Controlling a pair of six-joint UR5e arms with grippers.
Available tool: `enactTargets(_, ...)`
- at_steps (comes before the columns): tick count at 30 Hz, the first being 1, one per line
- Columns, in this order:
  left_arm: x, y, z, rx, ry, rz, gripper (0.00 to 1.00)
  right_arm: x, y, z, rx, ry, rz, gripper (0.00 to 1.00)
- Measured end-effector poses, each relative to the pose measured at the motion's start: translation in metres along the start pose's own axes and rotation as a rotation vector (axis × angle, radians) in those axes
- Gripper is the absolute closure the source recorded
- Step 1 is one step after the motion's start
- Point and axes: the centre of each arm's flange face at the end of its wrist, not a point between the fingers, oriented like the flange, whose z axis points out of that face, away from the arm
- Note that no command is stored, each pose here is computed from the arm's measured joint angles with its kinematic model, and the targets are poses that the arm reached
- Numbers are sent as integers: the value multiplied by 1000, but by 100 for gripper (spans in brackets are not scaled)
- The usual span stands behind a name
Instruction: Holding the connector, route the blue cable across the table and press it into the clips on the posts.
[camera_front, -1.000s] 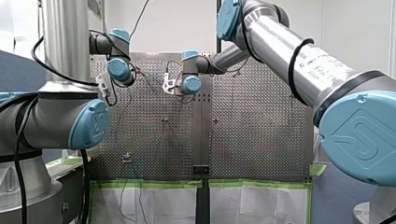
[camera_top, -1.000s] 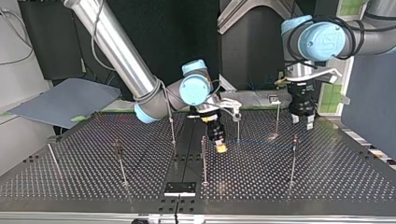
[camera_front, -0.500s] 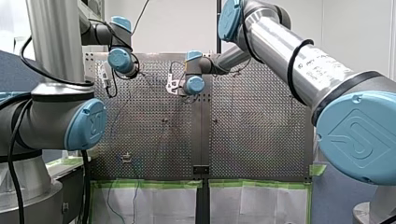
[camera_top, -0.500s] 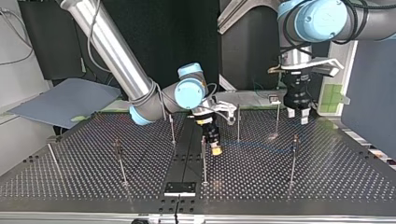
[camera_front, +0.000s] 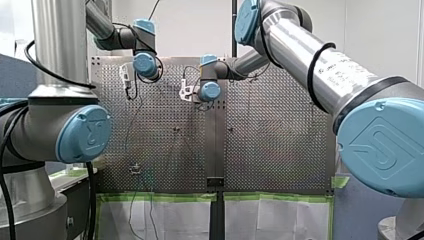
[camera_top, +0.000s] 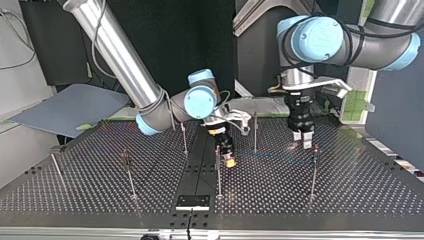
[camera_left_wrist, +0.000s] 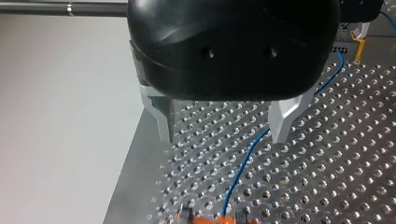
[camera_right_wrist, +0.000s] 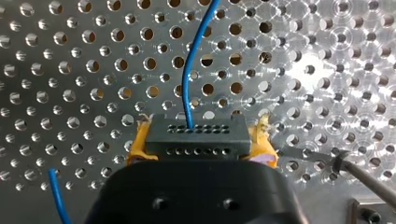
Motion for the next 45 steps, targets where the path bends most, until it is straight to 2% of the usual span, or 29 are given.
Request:
enactTargets(16,15,-59,19,-8,-2,120,0,0,6,2,-3,1,0,100)
enactTargets(27,44,-49,43,-118,38,243,0,0,12,3,-8,-2,-3,100)
enactTargets(37,29,-55,62,-109,-26,290,0,1,17,4,-13,-4,-8,100)
enactTargets(45,38,-56,84,-127,-13,314,0,1,19,5,-10,-5,-8,100)
